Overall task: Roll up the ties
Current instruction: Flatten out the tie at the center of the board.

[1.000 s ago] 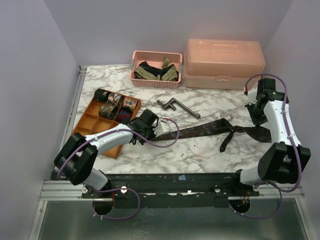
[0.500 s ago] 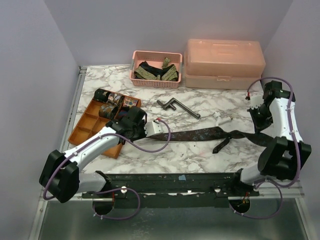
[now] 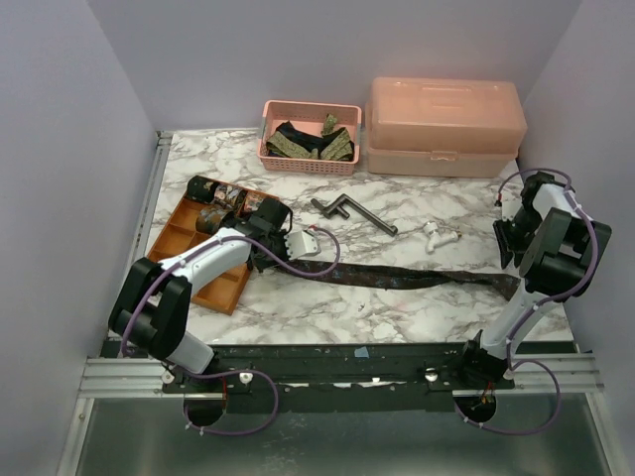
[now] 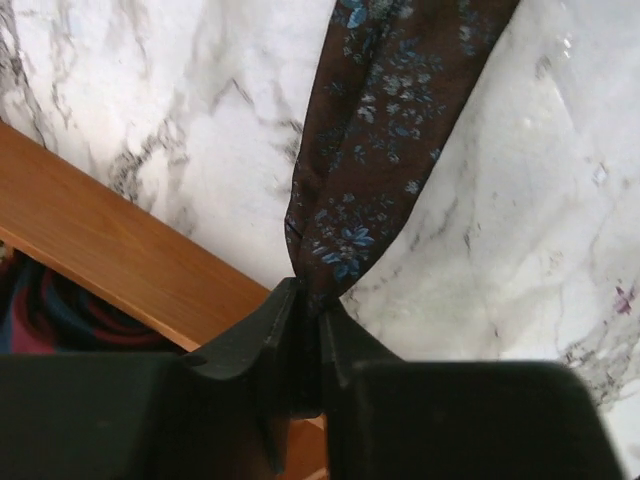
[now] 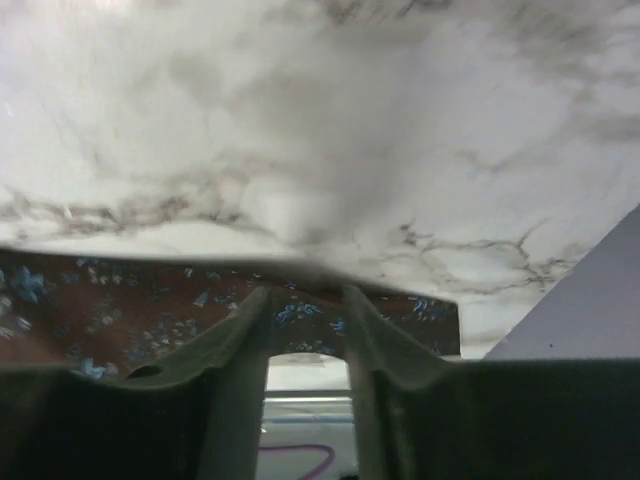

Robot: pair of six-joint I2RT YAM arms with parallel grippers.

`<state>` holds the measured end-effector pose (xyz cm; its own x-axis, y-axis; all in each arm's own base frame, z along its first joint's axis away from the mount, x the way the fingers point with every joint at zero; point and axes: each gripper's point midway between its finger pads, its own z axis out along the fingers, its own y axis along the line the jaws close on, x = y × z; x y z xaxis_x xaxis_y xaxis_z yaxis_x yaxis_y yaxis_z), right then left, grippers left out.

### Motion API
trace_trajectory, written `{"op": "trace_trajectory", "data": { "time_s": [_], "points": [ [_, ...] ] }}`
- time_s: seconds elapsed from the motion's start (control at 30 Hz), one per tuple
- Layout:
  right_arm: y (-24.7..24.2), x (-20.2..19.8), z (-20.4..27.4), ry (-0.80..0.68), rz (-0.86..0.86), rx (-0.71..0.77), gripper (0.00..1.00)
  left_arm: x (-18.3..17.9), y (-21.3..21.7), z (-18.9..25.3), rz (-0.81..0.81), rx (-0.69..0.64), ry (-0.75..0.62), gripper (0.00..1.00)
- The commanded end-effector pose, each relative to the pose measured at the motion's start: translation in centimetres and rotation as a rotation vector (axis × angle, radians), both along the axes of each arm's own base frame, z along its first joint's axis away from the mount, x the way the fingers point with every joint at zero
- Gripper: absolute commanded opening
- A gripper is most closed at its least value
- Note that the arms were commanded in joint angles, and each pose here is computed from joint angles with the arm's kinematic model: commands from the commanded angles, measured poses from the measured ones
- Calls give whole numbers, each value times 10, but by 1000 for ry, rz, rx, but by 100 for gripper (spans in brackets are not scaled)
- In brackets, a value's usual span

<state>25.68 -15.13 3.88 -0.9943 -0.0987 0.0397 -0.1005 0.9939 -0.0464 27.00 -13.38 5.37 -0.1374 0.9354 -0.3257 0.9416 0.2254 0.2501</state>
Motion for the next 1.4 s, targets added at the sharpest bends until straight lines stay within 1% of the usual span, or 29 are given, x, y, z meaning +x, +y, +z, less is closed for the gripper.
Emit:
{"op": "trace_trajectory", "data": {
  "time_s": [0.0, 0.1, 0.13, 0.17, 0.23, 0.3, 0.33, 0.37, 0.43, 0.53, 0.6, 0.8, 0.97, 1.13, 1.2, 1.27, 1.33, 1.37],
  "points": [
    [-19, 42, 13, -113, -43, -44, 42, 25, -24, 10, 36, -77, -5, 20],
    [-31, 60, 40, -191, -29, -72, 59, 31, -30, 15, 48, -96, -8, 30],
    [-29, 64, 53, -213, 6, -48, 68, 31, -31, 17, 48, -101, -6, 35],
    [-22, 69, 64, -249, 34, -6, 73, 30, -32, 20, 45, -110, -6, 46],
    [-4, 65, 84, -301, 135, 66, 83, 28, -36, 27, 35, -148, -16, 61],
    [12, 52, 97, -351, 223, 100, 92, 25, -43, 38, 13, -205, -48, 72],
    [21, 44, 100, -365, 267, 121, 97, 24, -47, 45, 2, -239, -66, 75],
    [28, 31, 100, -364, 309, 134, 100, 22, -50, 48, -8, -263, -70, 78],
    [42, 8, 96, -360, 395, 155, 100, 19, -56, 54, -17, -302, -71, 80],
    [49, -12, 84, -400, 501, 112, 100, 21, -62, 58, -5, -325, -66, 82],
    [52, -13, 78, -451, 581, 79, 100, 22, -64, 60, 2, -333, -61, 82],
    [69, -10, 59, -549, 760, 90, 100, 26, -69, 67, 2, -365, -87, 83],
    [76, -5, 35, -537, 866, 110, 100, 25, -71, 74, -24, -399, -136, 85],
    [81, 2, 10, -516, 924, 137, 99, 28, -67, 73, 4, -377, -140, 86],
    [84, -2, 0, -482, 941, 174, 95, 29, -65, 74, 10, -372, -148, 86],
    [86, -8, -8, -436, 953, 216, 86, 28, -64, 76, 7, -373, -159, 86],
    [89, -19, -15, -384, 965, 261, 74, 29, -63, 76, 9, -368, -169, 86],
    [89, -24, -17, -360, 965, 275, 66, 31, -61, 76, 14, -361, -174, 86]
  ]
}}
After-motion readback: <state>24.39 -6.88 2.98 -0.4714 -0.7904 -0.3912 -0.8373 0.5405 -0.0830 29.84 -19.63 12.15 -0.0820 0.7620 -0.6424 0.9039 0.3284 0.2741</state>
